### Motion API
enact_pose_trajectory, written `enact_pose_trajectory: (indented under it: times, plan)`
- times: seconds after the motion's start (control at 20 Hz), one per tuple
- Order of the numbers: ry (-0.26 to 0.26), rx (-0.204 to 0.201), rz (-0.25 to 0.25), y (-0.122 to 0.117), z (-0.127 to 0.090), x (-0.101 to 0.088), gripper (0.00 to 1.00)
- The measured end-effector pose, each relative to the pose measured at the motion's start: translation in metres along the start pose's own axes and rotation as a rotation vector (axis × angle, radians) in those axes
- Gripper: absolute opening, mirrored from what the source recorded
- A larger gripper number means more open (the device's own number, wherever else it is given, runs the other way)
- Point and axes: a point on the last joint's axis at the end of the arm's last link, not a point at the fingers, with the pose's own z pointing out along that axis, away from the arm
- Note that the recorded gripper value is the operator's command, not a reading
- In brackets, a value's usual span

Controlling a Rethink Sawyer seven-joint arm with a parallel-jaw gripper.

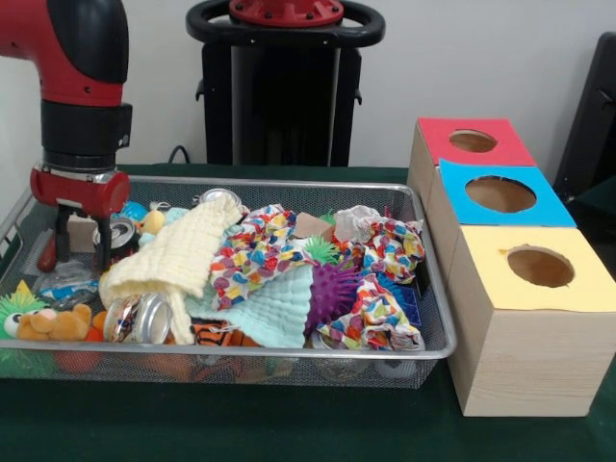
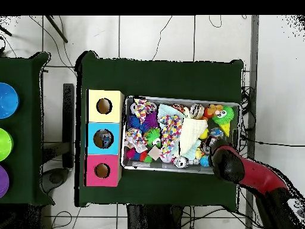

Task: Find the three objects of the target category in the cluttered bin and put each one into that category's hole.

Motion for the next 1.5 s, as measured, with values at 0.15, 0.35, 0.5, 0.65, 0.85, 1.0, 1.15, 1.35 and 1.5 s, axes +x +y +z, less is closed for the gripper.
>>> enact_pose_trajectory:
  times: [0.15,0.35,0.5,0.65,0.85,1.0,1.15,1.35,1.5]
  plan:
    - [0.002,-0.002,0.003,-0.0003,0.0021,0.0013,1.0]
    - [-0.006,0.001,0.004,-0.0024,0.0028,-0.0024,1.0]
    - [-0.011,0.003,0.004,-0.0036,0.0033,-0.0049,1.0]
    - [-0.012,0.004,0.004,-0.0039,0.0037,-0.0056,1.0]
    - [-0.011,0.003,0.005,-0.0038,0.0042,-0.0051,1.0]
    - [-0.011,0.003,0.005,-0.0037,0.0047,-0.005,1.0]
    - [-0.013,0.003,0.005,-0.0038,0.005,-0.0053,1.0]
    - [-0.014,0.002,0.005,-0.0037,0.0055,-0.0053,1.0]
    - [-0.02,0.003,0.006,-0.0041,0.0072,-0.0066,1.0]
